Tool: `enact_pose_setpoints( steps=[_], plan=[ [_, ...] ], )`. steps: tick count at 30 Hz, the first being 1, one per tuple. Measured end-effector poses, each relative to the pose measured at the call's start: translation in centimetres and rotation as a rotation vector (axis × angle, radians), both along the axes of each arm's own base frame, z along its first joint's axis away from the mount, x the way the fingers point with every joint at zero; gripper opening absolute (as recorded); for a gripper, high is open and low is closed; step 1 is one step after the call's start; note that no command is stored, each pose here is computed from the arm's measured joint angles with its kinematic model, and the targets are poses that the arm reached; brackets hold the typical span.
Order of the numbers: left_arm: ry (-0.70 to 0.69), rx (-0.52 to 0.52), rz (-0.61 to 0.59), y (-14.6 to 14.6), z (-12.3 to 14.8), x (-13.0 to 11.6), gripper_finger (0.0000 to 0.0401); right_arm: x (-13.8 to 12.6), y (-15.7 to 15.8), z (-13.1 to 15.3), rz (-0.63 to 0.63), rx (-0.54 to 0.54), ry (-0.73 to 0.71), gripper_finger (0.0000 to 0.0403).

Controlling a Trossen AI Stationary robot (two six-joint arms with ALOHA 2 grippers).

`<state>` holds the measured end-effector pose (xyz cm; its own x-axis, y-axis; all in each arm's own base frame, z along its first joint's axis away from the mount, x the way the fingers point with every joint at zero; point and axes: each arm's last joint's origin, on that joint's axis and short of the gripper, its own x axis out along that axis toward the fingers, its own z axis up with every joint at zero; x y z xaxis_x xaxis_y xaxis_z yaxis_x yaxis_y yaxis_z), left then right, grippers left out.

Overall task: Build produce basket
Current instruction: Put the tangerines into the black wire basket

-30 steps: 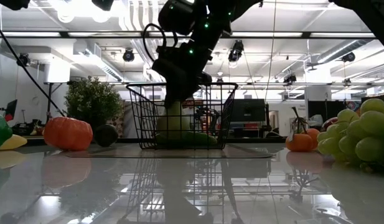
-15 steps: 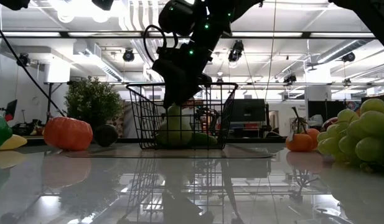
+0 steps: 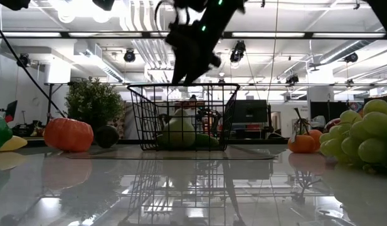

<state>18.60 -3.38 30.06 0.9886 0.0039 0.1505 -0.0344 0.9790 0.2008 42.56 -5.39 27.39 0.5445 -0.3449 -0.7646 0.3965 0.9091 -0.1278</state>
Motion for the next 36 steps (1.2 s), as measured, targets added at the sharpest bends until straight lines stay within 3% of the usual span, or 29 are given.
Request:
enact_pose_setpoints(
  steps=[8,17,25,36],
  plan=[
    [-0.001,-0.028,-0.005,0.0,0.0,0.0,0.0212,-4.2,3.8,5.1,0.075,0.008,-0.013,0.0245],
    [0.012,-0.048,-0.008,-0.1,-0.4,0.5,0.0212,-10.9,8.8,6.9,0.099,0.116,-0.081,0.0244],
    [0.001,-0.048,-0.008,-0.2,-0.5,0.8,0.0212,-15.2,9.7,4.2,-0.038,0.238,-0.065,0.0244],
    [0.002,-0.048,-0.008,-0.2,-0.5,0.8,0.0212,-18.9,8.5,-3.2,-0.258,0.202,0.089,0.0244]
  ],
)
